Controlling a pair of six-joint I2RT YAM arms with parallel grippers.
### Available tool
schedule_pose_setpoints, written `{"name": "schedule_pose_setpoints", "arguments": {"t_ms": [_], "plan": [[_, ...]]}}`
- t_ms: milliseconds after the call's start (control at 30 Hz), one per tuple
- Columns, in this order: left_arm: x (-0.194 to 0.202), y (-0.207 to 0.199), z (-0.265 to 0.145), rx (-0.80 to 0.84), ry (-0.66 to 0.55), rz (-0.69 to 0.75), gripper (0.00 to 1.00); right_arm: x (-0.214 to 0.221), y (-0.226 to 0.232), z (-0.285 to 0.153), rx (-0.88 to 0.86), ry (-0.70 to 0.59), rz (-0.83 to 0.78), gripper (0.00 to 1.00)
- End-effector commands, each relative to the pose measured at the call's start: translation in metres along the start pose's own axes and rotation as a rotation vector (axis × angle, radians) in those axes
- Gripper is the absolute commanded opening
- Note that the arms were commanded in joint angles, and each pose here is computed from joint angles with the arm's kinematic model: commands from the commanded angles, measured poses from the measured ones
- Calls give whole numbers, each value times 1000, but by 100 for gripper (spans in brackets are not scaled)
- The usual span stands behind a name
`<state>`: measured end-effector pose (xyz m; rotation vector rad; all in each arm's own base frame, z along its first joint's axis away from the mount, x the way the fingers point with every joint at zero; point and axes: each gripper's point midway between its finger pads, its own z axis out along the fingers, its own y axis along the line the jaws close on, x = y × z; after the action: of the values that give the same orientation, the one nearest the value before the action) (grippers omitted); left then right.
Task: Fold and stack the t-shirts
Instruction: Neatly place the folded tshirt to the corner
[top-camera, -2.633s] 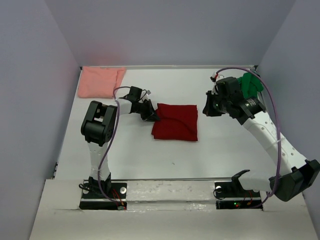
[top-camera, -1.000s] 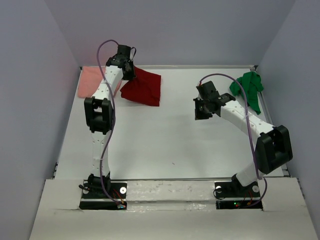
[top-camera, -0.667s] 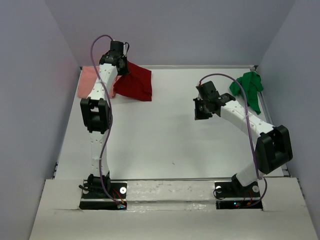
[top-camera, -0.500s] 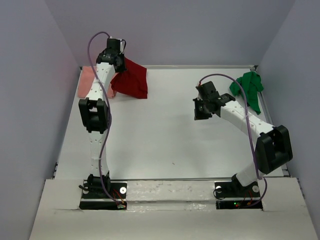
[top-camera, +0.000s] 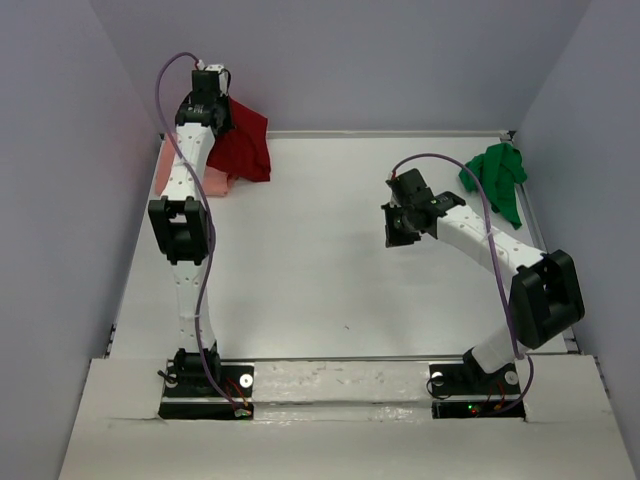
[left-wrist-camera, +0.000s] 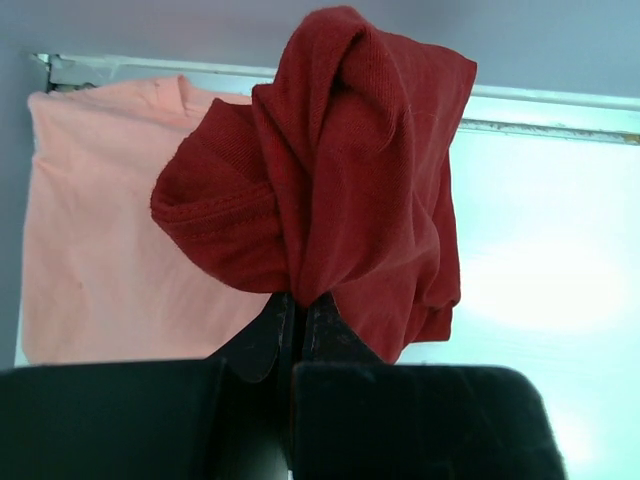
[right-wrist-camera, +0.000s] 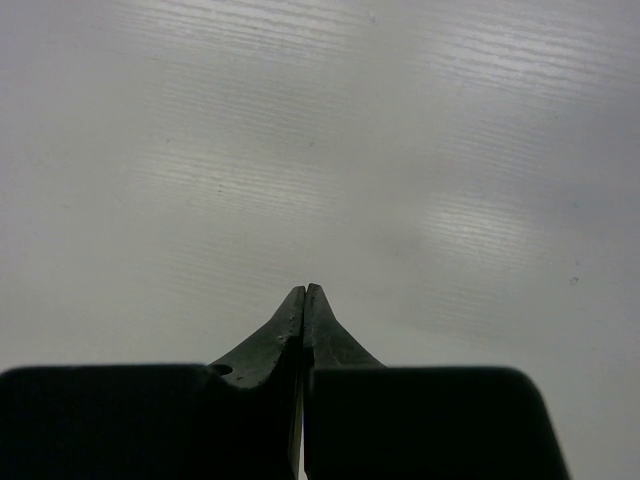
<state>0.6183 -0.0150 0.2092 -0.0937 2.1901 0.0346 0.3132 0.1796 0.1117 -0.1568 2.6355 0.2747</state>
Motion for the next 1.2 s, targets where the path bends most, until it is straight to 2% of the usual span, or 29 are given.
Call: {"name": "schedule_pose_setpoints", "arguments": {"t_ms": [0, 100, 133, 433, 567, 800, 1167], "plan": [[-50, 18, -16, -28, -151, 32, 0, -8, 2, -6, 1, -34, -14, 0], [-48, 31, -12, -42, -146, 27, 0, -7, 4, -8, -6, -30, -6, 0], [-49, 51, -11, -69, -146, 15, 0, -6, 4, -10, -11, -31, -6, 0], [-47, 82, 4, -105, -152, 50, 0, 1, 10, -20, -27, -19, -21, 0], [-41, 104, 15, -182, -147, 54, 0, 14, 9, -15, -19, 16, -25, 0], [-36, 123, 31, -223, -154, 67, 0, 24, 13, -18, -26, 27, -27, 0], [-56, 165, 23, -247, -232, -23, 0, 30, 12, -4, -1, 66, -37, 0]]}}
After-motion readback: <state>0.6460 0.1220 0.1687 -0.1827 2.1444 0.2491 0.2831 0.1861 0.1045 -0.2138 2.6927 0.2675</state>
